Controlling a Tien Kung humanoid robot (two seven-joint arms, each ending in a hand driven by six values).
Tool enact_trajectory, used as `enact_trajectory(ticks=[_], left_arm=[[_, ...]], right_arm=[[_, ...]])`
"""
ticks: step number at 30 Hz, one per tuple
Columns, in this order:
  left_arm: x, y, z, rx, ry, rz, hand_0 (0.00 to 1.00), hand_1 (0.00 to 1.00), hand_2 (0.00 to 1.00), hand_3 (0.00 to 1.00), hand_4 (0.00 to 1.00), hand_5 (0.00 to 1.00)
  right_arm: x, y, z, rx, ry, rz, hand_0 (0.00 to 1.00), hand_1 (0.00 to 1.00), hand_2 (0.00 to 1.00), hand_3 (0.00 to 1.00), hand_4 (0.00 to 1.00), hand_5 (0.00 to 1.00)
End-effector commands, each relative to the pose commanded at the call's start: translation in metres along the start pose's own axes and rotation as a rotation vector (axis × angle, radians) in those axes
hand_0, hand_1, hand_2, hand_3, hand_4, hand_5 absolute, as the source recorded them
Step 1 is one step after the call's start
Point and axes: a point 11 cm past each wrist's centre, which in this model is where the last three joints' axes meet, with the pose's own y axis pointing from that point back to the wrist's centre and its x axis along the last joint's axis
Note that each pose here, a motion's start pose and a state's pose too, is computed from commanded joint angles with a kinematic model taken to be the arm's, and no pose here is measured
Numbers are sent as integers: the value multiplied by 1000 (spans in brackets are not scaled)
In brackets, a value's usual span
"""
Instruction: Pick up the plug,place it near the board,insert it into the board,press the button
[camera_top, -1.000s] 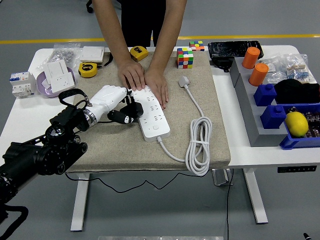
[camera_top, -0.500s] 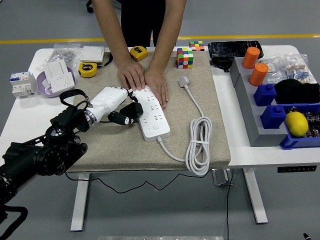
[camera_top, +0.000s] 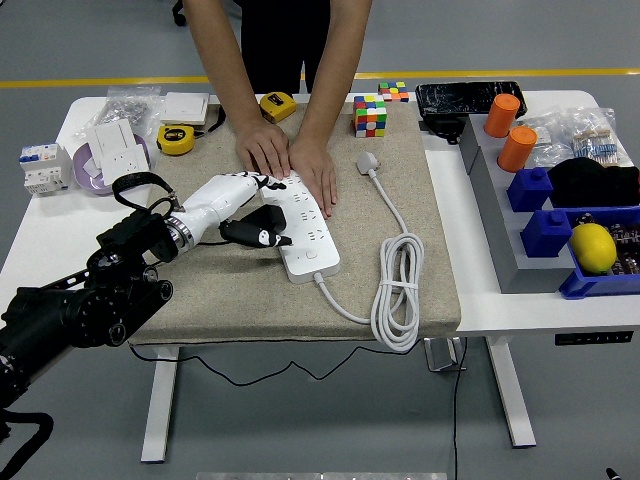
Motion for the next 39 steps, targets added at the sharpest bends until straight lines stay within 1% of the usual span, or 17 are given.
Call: enact_trajectory(ticks=[2,3,5,7,8,9,12,13,14,15,20,22,24,26,29,33,39], left_arm=[[7,0,1,-5,33,28,911,998,949,925,998,998],[10,0,1,-6,45,39,971,998,998,957,998,998],[19,2,2,-5,90,86,971,998,998,957,998,998],[28,7,1,1,149,149,971,998,998,957,998,998],[33,11,0,10,188,192,971,998,998,957,998,998],[39,16,-1,19,233,247,967,998,972,936,998,998],[49,31,-4,38,367,363,967,998,972,936,998,998],[51,34,-4,40,400,381,967,998,972,936,998,998],[49,41,-4,43,458,396,967,998,972,936,998,998],[48,45,-3,41,493,403,941,986,969,928,998,998],[23,67,2,52,725,342,941,986,969,928,998,998],[5,78,6,61,818,273,948,987,964,926,998,998],[-4,84,8,67,863,236,948,987,964,926,998,998],[-15,91,7,80,861,200,948,987,964,926,998,998],[-26,96,0,110,833,163,956,987,951,917,998,998],[-34,98,-5,127,781,133,962,979,939,908,998,998],[-42,97,-3,121,692,87,966,976,932,906,998,998]], right_arm=[[0,0,-1,2,-1,-1,998,919,839,857,998,949],[-1,0,-1,2,-2,-1,998,918,839,858,998,950],[-1,0,-1,3,-5,-2,998,918,839,858,998,950],[-2,0,-2,5,-8,-2,998,918,839,858,998,950],[-2,0,-1,4,-10,-2,998,918,839,858,998,950],[-2,0,-1,4,-13,-2,998,917,838,857,998,951],[-2,0,2,-2,-18,-1,998,917,838,857,998,951],[-2,0,3,-4,-19,-1,998,917,838,857,998,951],[-3,1,6,-9,-20,-2,998,917,838,857,998,951],[-3,1,7,-11,-21,-2,998,916,838,856,998,955],[-5,1,7,-8,-33,-5,998,916,838,856,998,955],[-5,1,6,-5,-38,-5,998,915,837,857,998,958],[-5,1,6,-4,-40,-5,998,915,837,857,998,958],[-6,1,8,-8,-41,-5,998,915,837,857,998,958],[-6,1,10,-13,-44,-6,998,914,836,857,998,964],[-7,1,9,-10,-46,-8,998,913,835,857,998,965],[-9,1,9,-8,-47,-12,998,910,831,857,998,970]])
